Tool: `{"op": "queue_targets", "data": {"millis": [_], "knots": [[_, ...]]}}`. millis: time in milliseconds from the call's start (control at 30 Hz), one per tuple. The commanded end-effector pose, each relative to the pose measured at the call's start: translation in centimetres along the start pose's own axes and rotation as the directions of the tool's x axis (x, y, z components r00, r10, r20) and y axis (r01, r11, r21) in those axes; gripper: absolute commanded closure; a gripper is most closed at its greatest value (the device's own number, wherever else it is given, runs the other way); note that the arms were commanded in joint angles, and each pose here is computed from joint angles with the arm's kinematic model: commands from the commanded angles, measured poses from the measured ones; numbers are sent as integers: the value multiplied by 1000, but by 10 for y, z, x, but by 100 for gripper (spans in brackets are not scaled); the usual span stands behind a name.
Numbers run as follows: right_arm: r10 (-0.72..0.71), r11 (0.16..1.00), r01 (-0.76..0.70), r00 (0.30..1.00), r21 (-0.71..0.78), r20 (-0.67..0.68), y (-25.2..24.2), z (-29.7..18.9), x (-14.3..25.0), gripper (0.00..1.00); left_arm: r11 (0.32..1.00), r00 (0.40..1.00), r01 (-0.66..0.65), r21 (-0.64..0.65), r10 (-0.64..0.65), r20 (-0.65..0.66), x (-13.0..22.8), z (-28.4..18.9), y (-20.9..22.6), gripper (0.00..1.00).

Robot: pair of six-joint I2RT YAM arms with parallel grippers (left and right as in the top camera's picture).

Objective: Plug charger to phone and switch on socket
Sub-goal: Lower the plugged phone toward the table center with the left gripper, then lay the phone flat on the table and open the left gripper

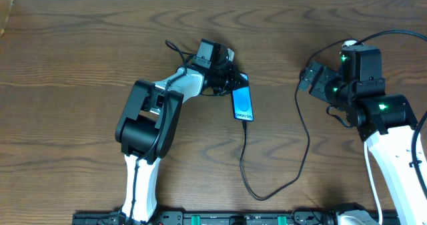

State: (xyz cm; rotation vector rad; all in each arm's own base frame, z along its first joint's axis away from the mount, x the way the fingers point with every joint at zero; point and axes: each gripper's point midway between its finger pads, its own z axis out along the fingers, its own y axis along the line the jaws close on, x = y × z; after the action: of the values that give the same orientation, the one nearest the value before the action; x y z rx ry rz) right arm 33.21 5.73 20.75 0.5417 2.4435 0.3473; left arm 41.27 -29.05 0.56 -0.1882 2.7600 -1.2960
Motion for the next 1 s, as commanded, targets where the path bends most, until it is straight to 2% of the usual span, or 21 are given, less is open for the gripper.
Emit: {"op": "queue_targets", "data": {"millis": [0, 233, 300, 433, 500, 600, 767, 800, 967], "knots": [[-15, 1000, 15, 1000, 9, 19, -2, -4, -5, 1, 997, 999, -7, -81, 10, 41, -4, 4, 13, 93], [-15, 1000, 15, 1000, 9, 19, -2, -4, -5, 1, 992, 997, 1, -128, 9, 75, -9, 3, 22, 92], [-15, 1000, 15, 1000, 9, 19, -1, -4, -5, 1, 992, 997, 1, -128, 9, 75, -9, 3, 22, 87], [-15, 1000, 15, 1000, 9, 19, -2, -4, -5, 1, 992, 997, 1, -128, 9, 75, -9, 3, 22, 85], [-15, 1000, 15, 1000, 9, 19, -2, -4, -5, 1, 992, 997, 1, -128, 9, 75, -9, 3, 22, 66], [-15, 1000, 15, 1000, 9, 19, -2, -4, -5, 1, 992, 997, 1, -128, 9, 75, -9, 3, 22, 50], [-15, 1000, 15, 1000, 11, 17, -2, -4, -4, 1, 987, 996, 14, -162, 0, 86, -10, 2, 28, 32], [-16, 1000, 15, 1000, 11, 16, -2, -4, -4, 1, 983, 996, 25, -183, -9, 86, -9, 1, 33, 22], [-16, 1000, 15, 1000, 13, 14, -2, -4, -4, 1, 952, 994, 73, -297, -45, 100, -3, -5, 57, 15]]}}
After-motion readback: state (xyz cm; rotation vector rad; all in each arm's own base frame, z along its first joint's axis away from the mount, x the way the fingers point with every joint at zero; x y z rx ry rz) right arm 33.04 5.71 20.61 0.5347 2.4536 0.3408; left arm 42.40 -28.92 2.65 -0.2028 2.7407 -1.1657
